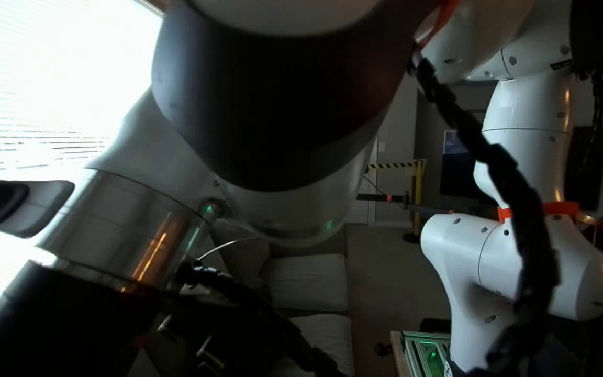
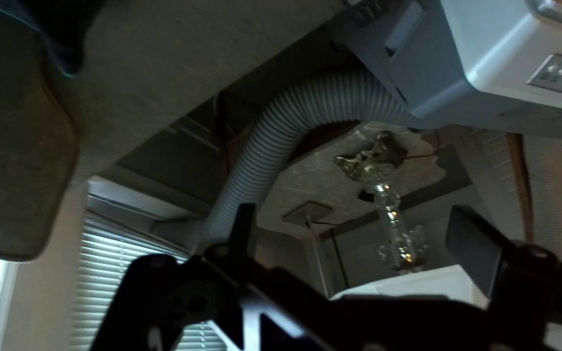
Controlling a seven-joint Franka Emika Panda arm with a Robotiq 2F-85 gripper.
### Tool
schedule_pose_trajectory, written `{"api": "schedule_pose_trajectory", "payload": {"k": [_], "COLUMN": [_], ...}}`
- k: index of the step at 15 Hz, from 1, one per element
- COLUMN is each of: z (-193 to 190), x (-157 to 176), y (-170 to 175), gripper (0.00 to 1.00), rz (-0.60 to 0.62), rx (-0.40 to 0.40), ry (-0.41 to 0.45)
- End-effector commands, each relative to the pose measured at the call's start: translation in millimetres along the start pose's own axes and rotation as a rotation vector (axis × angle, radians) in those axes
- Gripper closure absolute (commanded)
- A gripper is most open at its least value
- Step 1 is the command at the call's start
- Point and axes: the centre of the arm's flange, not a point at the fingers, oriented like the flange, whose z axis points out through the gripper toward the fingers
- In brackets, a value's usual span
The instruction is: Put the remote control on the backrest of the sofa.
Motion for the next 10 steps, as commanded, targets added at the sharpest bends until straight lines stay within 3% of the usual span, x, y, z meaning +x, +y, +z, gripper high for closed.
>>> {"api": "schedule_pose_trajectory", "payload": {"k": [1, 2, 3, 8, 10], "z": [26.0, 28.0, 12.4, 12.2, 11.6], "x": [5.6, 6.5, 12.6, 19.7, 6.4], "y": [-20.5, -24.8, -33.9, -38.6, -37.1], "gripper": [0.0, 0.0, 0.0, 0.0, 0.0], "rz": [-0.115, -0.142, -0.097, -0.138, -0.115], "rx": [0.147, 0.187, 0.107, 0.149, 0.125], "ry": [0.083, 0.107, 0.072, 0.104, 0.034]}}
